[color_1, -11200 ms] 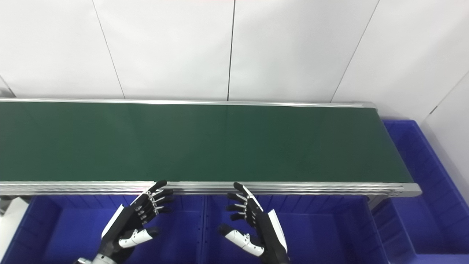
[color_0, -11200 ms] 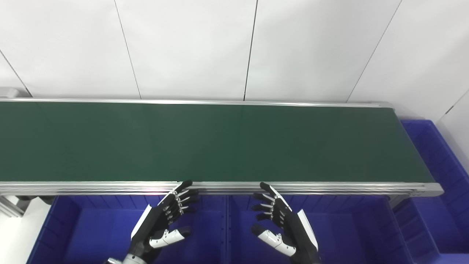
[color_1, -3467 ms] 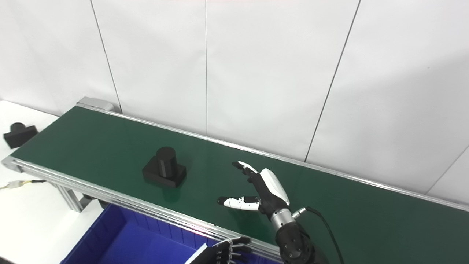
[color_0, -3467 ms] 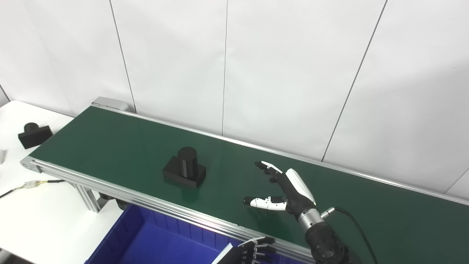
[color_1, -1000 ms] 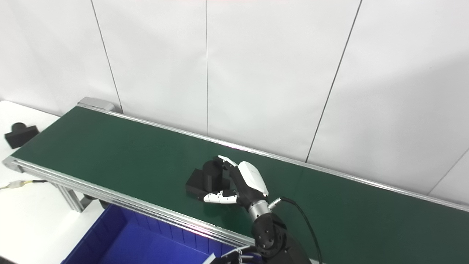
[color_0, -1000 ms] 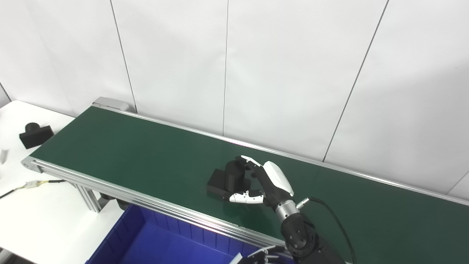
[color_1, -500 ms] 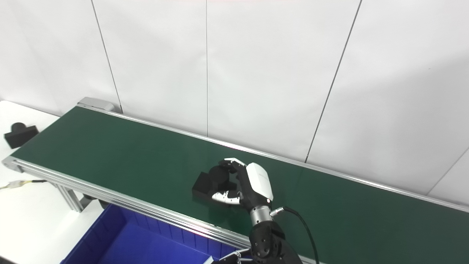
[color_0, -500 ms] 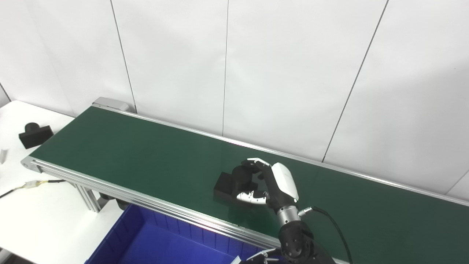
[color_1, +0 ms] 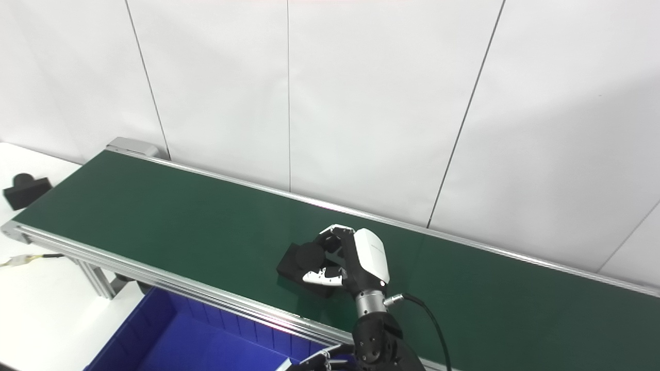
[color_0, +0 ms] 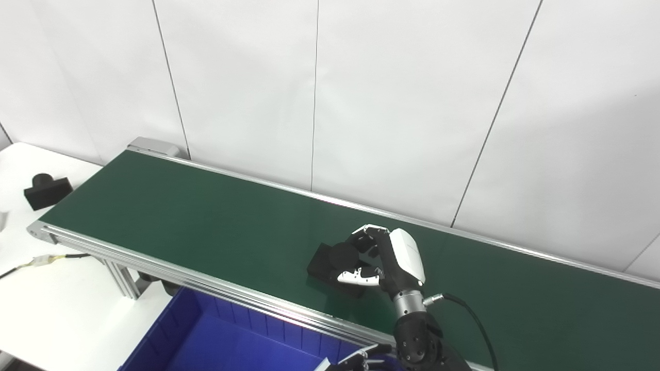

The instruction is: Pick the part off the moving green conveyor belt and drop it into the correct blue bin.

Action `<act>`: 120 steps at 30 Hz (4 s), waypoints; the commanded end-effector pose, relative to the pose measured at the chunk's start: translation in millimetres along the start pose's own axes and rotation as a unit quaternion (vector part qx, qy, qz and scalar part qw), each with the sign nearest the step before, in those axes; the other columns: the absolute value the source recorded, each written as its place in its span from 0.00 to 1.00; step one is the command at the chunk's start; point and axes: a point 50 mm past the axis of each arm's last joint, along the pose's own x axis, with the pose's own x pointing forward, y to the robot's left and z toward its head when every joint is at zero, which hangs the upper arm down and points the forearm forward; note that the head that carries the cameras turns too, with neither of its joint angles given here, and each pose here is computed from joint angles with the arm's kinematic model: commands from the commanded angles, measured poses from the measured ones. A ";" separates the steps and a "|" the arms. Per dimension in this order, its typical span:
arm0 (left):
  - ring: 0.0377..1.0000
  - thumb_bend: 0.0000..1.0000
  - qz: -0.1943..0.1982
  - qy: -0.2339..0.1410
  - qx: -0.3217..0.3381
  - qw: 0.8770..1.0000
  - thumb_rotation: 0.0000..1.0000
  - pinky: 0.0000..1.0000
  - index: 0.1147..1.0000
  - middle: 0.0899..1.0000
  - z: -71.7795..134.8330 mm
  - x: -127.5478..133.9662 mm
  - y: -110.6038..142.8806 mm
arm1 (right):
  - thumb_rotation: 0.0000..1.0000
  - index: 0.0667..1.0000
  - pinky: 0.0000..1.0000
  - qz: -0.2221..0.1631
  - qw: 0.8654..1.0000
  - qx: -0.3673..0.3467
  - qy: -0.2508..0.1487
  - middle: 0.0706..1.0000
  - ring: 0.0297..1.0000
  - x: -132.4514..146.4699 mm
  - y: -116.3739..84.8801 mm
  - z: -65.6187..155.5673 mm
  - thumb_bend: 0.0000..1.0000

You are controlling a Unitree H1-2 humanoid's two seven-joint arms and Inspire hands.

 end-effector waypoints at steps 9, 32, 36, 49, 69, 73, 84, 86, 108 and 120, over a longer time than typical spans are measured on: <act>0.73 1.00 -0.004 -0.025 0.008 1.000 0.33 0.64 0.88 0.78 9.1 3.3 3.4 | 0.00 0.44 0.54 -0.014 0.999 0.022 -0.041 0.47 0.58 13.0 -4.1 23.7 0.52; 0.76 1.00 -0.005 -0.011 0.014 1.000 0.34 0.66 0.88 0.81 2.1 11.0 13.1 | 0.00 0.45 0.47 -0.144 0.976 0.160 -0.044 0.46 0.51 15.8 -60.2 34.4 0.52; 0.75 1.00 -0.003 -0.007 0.018 1.000 0.34 0.64 0.88 0.80 0.6 13.1 15.6 | 0.00 0.45 0.47 -0.158 0.971 0.176 -0.045 0.46 0.50 14.9 -69.4 35.8 0.52; 0.76 1.00 0.001 -0.001 0.013 1.000 0.35 0.64 0.90 0.80 -3.2 19.6 20.6 | 0.00 0.48 0.43 -0.205 0.960 0.185 -0.052 0.45 0.42 -6.6 -111.6 34.7 0.51; 0.76 1.00 -0.002 -0.007 0.009 1.000 0.33 0.63 0.93 0.81 -0.3 19.2 34.3 | 0.00 0.52 0.28 -0.261 0.957 0.120 -0.025 0.42 0.37 -104.4 -195.5 22.1 0.51; 0.78 0.99 -0.003 -0.010 0.019 1.000 0.38 0.65 0.94 0.83 2.9 16.4 41.0 | 0.00 0.52 0.27 -0.262 0.958 0.114 -0.018 0.42 0.36 -132.0 -200.7 28.5 0.51; 0.78 0.97 -0.001 -0.013 0.020 1.000 0.39 0.69 0.91 0.82 5.8 10.8 58.6 | 0.00 0.51 0.32 -0.272 0.952 0.140 0.009 0.43 0.38 -181.3 -185.2 36.6 0.51; 0.78 0.97 -0.001 -0.016 0.021 1.000 0.39 0.70 0.91 0.82 7.7 10.6 62.8 | 0.00 0.51 0.33 -0.277 0.949 0.148 0.018 0.43 0.39 -190.3 -179.7 38.8 0.51; 0.75 0.96 0.001 -0.038 0.026 0.999 0.36 0.67 0.89 0.78 44.0 11.9 83.1 | 0.00 0.50 0.30 -0.250 0.947 0.182 0.086 0.41 0.38 -241.5 -127.5 50.9 0.51; 0.75 0.97 0.001 -0.035 0.023 0.999 0.37 0.67 0.88 0.79 53.5 5.1 88.7 | 0.00 0.50 0.36 -0.236 0.945 0.192 0.120 0.43 0.40 -260.2 -99.0 32.5 0.51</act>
